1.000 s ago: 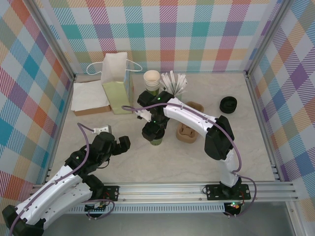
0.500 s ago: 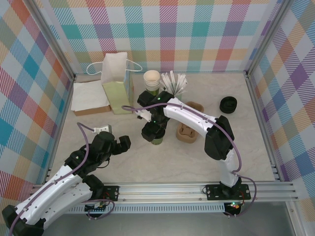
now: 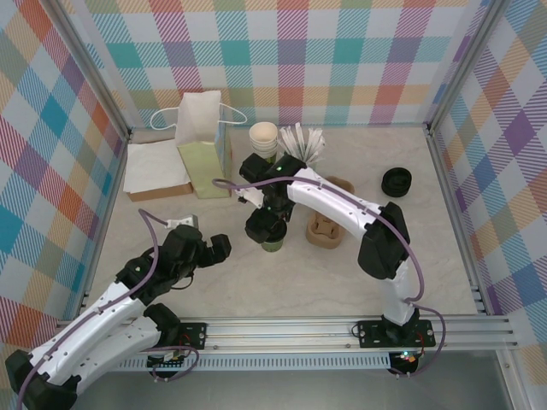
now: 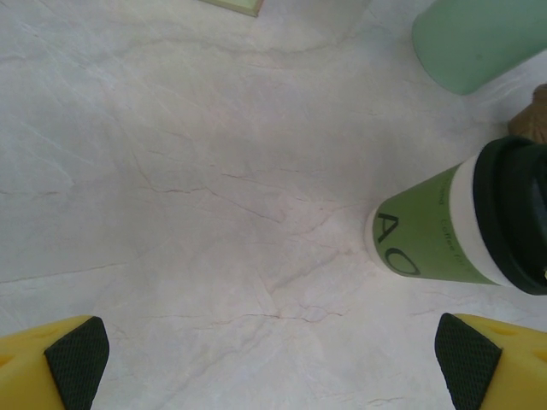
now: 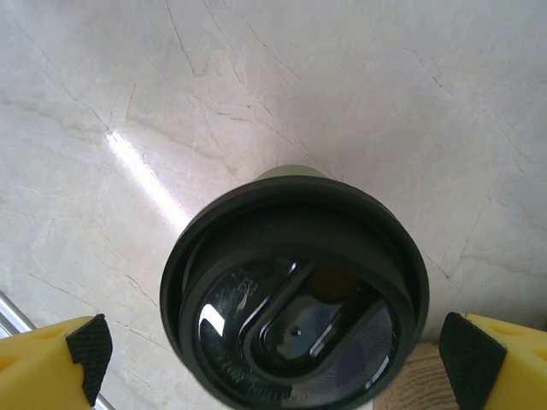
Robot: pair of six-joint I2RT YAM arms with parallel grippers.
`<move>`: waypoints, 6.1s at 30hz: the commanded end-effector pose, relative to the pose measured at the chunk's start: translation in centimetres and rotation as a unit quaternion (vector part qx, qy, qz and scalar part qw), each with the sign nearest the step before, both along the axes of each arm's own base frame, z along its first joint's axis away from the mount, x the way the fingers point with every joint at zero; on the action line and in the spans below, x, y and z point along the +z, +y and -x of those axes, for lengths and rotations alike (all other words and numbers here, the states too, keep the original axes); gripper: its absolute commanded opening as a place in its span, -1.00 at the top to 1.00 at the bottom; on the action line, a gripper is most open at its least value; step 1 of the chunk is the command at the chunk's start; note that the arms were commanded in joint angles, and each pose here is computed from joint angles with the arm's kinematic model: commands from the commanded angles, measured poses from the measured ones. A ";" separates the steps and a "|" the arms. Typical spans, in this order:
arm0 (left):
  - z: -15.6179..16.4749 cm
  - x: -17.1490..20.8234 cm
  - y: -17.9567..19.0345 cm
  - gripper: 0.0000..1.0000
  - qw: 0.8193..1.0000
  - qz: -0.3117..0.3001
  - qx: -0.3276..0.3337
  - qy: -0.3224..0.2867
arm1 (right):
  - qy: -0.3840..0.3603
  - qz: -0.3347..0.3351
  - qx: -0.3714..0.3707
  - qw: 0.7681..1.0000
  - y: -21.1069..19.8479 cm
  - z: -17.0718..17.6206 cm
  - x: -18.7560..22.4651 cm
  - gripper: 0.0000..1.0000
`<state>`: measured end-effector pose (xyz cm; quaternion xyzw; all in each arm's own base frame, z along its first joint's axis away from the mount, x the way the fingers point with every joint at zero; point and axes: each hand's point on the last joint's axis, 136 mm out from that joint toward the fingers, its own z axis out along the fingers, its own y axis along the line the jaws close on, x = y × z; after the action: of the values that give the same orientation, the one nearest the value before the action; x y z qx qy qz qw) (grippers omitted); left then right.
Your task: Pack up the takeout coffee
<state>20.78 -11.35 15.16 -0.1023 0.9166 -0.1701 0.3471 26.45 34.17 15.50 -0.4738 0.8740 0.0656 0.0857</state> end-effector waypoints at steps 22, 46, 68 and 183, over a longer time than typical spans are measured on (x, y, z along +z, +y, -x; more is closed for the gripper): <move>-5.3 2.9 -10.7 -0.87 0.971 0.198 -0.117 0.071 | 0.072 -0.163 -0.234 0.956 -6.1 -1.5 2.8 -0.68; -6.8 -1.4 -12.0 -0.54 0.970 0.161 -0.120 0.136 | 0.126 -0.133 -0.276 0.943 -5.6 -2.0 -0.9 -0.43; -5.4 -3.4 -10.1 -0.06 0.974 0.118 -0.105 0.160 | 0.156 -0.098 -0.286 0.940 -5.6 -1.9 -3.1 -0.26; -5.3 -0.2 -7.5 -0.71 0.986 0.091 -0.062 0.125 | 0.083 -0.030 -0.251 0.964 -5.0 -0.4 -1.5 -0.43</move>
<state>25.72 -17.89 15.23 -0.0964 0.9421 -0.2349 0.2191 27.41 30.02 15.36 -0.2339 0.9618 0.1263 0.0659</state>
